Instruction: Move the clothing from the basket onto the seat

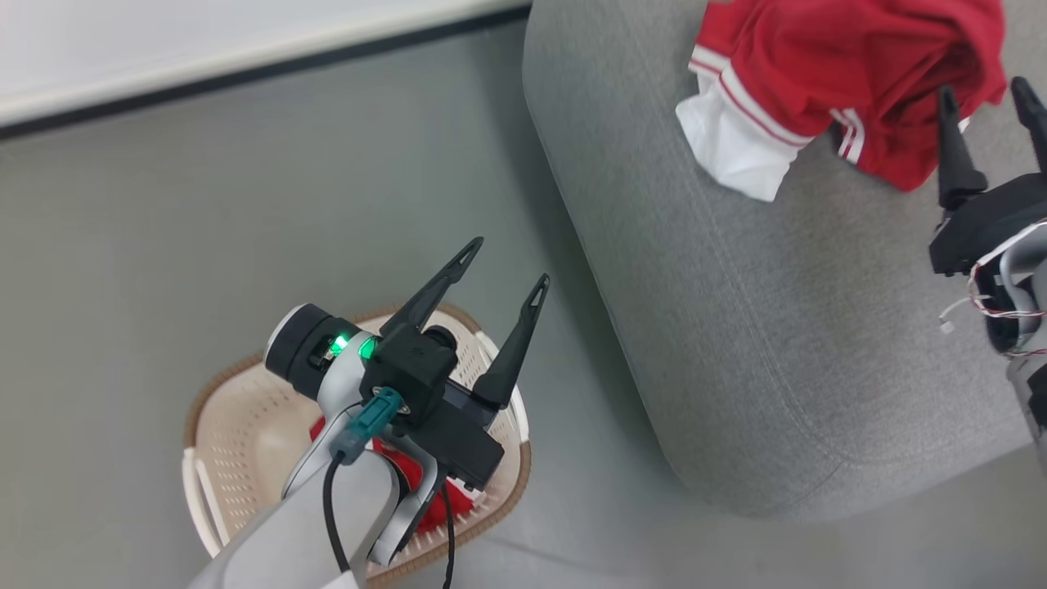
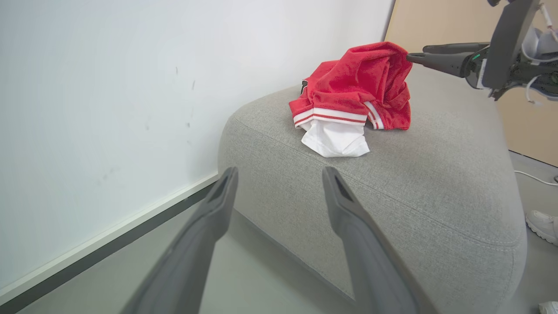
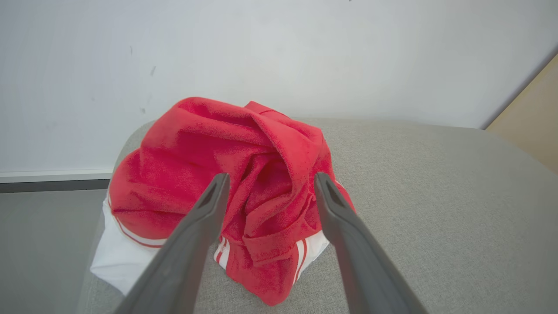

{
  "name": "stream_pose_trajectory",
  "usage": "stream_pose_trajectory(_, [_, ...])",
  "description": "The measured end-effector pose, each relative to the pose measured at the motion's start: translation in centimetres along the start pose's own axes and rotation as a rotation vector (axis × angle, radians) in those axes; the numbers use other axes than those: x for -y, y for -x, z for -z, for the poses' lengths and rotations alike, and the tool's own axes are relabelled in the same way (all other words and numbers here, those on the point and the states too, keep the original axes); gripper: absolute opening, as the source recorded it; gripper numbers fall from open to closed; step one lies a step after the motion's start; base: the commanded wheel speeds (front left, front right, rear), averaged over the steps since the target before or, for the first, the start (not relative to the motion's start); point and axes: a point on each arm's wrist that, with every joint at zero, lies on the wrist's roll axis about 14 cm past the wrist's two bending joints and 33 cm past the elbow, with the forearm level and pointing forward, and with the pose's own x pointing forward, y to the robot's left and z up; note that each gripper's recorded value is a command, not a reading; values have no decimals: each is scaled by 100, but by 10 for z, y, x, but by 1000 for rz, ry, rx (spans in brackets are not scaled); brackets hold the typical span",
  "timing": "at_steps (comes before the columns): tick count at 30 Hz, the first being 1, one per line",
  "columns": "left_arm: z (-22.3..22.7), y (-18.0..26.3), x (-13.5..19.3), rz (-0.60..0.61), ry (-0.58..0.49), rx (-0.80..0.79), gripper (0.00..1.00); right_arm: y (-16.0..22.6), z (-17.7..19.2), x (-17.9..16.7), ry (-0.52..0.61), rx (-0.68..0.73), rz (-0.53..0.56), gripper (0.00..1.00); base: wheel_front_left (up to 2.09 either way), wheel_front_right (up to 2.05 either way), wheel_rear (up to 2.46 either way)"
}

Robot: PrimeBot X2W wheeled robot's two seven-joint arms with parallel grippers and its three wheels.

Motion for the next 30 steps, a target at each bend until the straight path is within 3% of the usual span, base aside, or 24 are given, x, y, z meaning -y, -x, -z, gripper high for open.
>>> stream_pose_trajectory(8, [-26, 18, -10, -94, -9, 51, 100, 15, -48, -24, -34, 126, -62, 100, 0, 0, 0])
stream_pose_trajectory(14, [-35, 47, -29, -210, -24, 59, 100, 38, -44, -52, -68, 138, -125, 100, 0, 0, 0])
stream_pose_trajectory(24, [-41, 140, -74, -481, -34, 62, 100, 92, -44, -129, -186, 188, -266, 100, 0, 0, 0])
stream_pose_trajectory(30, [-41, 194, -85, -605, -32, 73, 100, 122, -57, -155, -229, 254, -309, 100, 0, 0, 0])
